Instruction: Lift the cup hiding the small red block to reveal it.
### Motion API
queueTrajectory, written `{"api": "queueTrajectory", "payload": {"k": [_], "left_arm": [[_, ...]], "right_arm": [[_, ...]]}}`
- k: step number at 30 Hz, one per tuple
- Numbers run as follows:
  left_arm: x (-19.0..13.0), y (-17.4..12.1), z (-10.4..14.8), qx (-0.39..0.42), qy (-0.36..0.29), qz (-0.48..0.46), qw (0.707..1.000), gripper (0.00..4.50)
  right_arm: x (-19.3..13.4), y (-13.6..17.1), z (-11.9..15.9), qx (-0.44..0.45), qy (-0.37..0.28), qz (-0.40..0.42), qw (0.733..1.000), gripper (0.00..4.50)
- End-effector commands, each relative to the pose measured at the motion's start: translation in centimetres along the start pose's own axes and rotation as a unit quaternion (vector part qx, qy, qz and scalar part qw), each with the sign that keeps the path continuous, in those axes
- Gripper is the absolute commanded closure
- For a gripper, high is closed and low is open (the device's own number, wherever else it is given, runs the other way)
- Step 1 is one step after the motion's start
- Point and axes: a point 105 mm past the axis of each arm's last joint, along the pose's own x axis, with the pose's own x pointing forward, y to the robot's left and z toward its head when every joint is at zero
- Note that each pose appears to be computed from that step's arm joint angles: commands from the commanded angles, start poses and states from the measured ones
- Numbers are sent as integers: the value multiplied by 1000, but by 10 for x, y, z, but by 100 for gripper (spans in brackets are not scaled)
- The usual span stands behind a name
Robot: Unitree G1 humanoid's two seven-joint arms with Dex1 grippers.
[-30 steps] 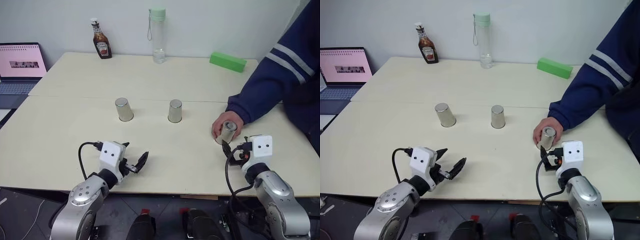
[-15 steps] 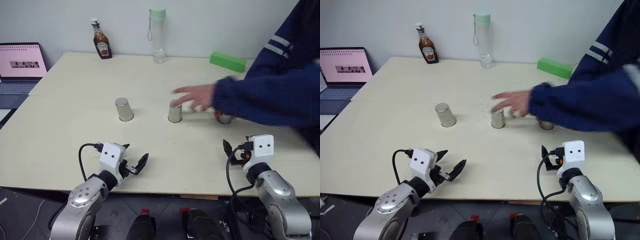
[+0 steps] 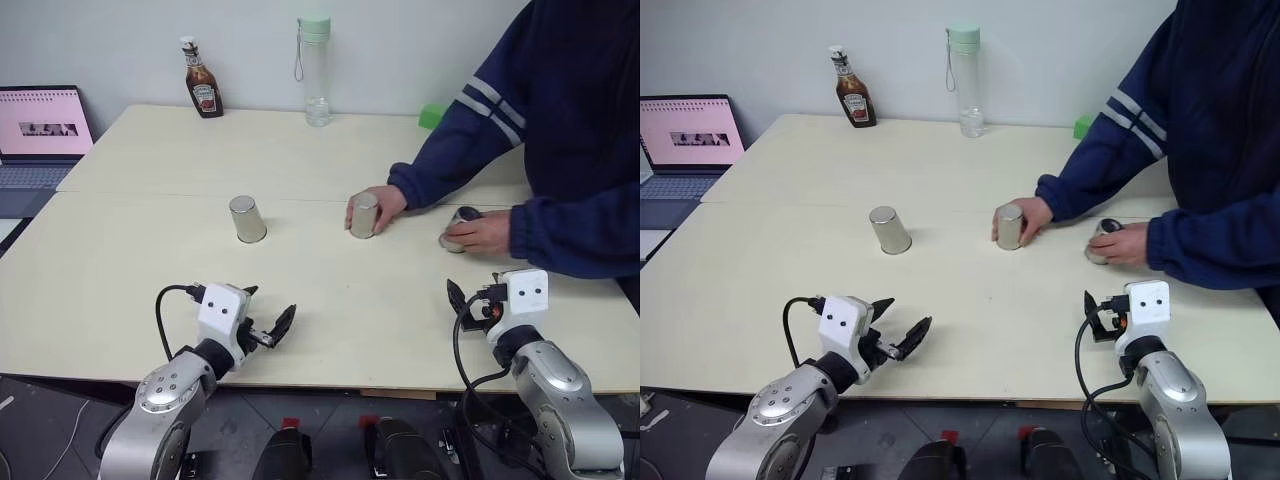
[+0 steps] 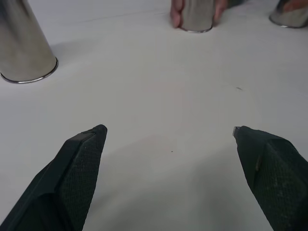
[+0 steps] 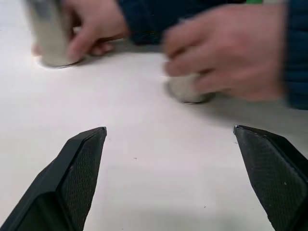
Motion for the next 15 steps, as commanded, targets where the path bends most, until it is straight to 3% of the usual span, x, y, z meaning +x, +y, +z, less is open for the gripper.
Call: {"api": "queueTrajectory", "payload": {"k": [1, 15], "left_arm": [[-1, 0, 16, 19, -29, 2, 999, 0], [-4, 7, 17, 18, -29, 10, 999, 0]], "right_arm": [[0, -1, 13, -4, -28, -3, 1000, 1], [-3, 1, 17, 1, -36, 25, 999, 1]]}}
